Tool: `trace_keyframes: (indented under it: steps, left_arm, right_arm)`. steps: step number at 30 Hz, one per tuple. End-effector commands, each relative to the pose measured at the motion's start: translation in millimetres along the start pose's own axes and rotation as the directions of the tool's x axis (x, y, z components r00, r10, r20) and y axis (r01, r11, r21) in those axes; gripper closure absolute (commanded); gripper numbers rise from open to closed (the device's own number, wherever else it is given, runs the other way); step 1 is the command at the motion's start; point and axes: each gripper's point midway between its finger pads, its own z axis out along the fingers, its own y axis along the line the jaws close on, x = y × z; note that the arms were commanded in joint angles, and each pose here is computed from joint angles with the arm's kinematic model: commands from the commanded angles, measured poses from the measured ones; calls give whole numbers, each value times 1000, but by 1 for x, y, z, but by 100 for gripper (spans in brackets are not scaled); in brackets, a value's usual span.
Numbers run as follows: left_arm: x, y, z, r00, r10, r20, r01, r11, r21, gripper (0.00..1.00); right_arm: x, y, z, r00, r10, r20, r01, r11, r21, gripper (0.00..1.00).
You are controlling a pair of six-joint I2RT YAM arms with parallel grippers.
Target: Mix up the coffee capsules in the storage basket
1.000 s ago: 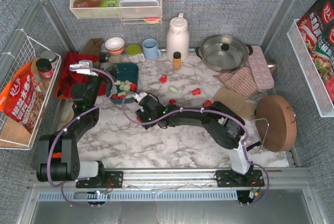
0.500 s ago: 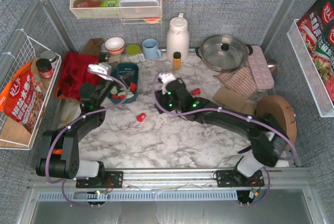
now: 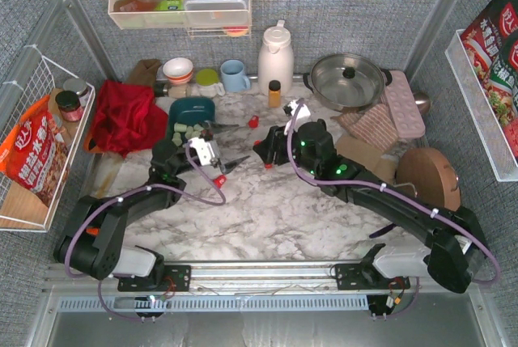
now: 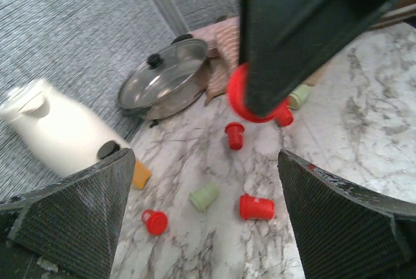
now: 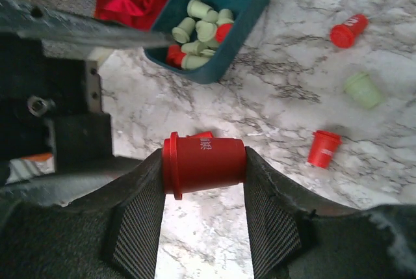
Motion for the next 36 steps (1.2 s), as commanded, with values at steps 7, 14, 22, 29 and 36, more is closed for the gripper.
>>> trace_keyframes:
  steps: [7,14,22,29,36]
  left_arm:
    - [2,-30,16,994,106,5,-106,990,92,16]
    - [-1,-37,20,995,99,17,-101,989,111,28]
    - [-5,-43,24,995,89,37,-93,988,124,52]
    - [4,-28,22,997,83,1,-83,996,36,68]
    - [48,36,-7,991,-13,-130,-17,973,-230,70]
  right_arm:
    - [-4,41,10,991,133,9,-129,972,-197,64]
    - [2,48,17,987,162,-14,-161,960,-230,64]
    - [6,47,22,987,162,-23,-163,962,-220,59]
    - [8,22,17,993,119,-17,-120,988,-99,36]
    - [17,-55,1,993,-62,-98,87,959,268,33]
